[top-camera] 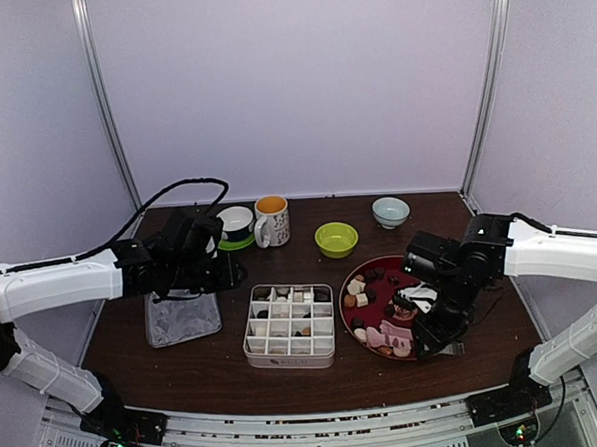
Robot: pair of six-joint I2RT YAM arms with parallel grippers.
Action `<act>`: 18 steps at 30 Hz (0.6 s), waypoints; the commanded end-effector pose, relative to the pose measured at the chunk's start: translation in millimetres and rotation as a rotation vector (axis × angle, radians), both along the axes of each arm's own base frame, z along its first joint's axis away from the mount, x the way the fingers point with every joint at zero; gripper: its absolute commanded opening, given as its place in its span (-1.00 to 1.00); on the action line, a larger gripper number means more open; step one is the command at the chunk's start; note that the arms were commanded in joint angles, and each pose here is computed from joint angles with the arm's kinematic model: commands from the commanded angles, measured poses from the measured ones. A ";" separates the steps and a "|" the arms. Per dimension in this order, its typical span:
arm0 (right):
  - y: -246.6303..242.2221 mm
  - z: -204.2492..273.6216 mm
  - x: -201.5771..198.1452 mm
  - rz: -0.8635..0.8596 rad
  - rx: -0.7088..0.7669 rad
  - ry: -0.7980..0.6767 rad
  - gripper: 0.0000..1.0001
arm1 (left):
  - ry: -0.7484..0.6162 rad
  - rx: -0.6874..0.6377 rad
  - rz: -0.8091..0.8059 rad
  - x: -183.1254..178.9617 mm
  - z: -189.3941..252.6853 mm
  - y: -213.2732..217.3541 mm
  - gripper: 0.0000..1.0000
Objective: Pack the chocolate
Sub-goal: Adjust the packing box at the center of the board, then pick up the fake chocolate from the plate.
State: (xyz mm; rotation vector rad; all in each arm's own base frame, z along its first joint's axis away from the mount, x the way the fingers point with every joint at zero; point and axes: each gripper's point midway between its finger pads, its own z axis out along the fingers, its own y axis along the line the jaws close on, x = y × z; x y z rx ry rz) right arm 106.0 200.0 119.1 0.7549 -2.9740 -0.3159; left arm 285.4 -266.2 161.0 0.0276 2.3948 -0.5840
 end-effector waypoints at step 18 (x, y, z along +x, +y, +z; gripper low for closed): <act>3.3 -4.1 11.2 0.015 -0.040 -0.022 -0.35 | -0.140 0.023 0.131 19.1 25.8 79.0 0.08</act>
